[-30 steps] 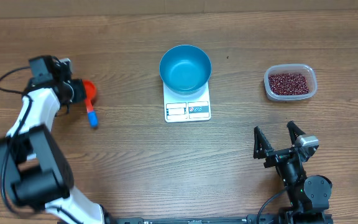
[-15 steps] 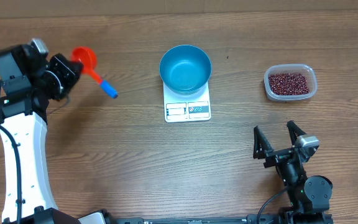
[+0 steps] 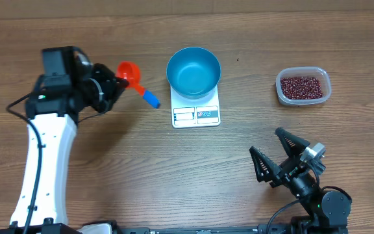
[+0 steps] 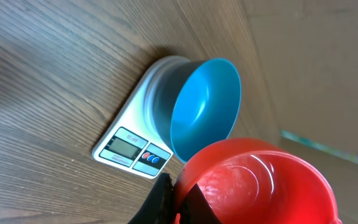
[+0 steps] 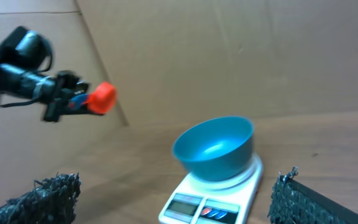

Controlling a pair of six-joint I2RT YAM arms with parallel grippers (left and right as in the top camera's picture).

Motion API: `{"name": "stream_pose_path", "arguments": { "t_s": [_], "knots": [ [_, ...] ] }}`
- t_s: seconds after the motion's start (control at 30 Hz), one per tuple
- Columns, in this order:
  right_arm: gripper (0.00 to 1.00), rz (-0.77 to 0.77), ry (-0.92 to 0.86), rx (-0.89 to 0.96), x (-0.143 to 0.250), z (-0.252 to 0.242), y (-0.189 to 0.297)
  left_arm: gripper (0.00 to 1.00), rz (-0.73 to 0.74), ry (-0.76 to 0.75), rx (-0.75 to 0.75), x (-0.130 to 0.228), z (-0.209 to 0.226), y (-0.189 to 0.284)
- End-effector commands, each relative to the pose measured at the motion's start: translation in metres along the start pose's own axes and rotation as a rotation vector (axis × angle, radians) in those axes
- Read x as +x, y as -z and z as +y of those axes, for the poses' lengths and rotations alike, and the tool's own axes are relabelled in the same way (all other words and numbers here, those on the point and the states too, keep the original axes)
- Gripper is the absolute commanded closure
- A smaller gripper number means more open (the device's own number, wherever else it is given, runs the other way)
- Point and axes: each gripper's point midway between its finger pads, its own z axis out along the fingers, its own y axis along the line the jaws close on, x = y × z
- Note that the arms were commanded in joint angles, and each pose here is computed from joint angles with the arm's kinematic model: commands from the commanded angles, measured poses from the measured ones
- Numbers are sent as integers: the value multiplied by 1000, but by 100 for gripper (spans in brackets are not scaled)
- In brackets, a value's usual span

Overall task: Scoop item into bowl and weigh 150g on scale
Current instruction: 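Lift the red scoop with left gripper toward the right gripper, then grasp the scoop handle with right gripper, release left gripper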

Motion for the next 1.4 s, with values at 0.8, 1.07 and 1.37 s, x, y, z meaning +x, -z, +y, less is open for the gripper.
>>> {"name": "stream_pose_path", "arguments": {
  "t_s": [0.8, 1.07, 1.37],
  "knots": [
    [0, 557, -568, -223, -60, 15, -127, 96, -178, 238, -150, 84, -20, -44],
    [9, 704, -759, -188, 3, 0, -155, 96, -186, 223, -257, 96, 1, -63],
    [29, 733, -696, -109, 37, 21, -176, 96, -105, 273, -371, 112, 27, -83]
  ]
}}
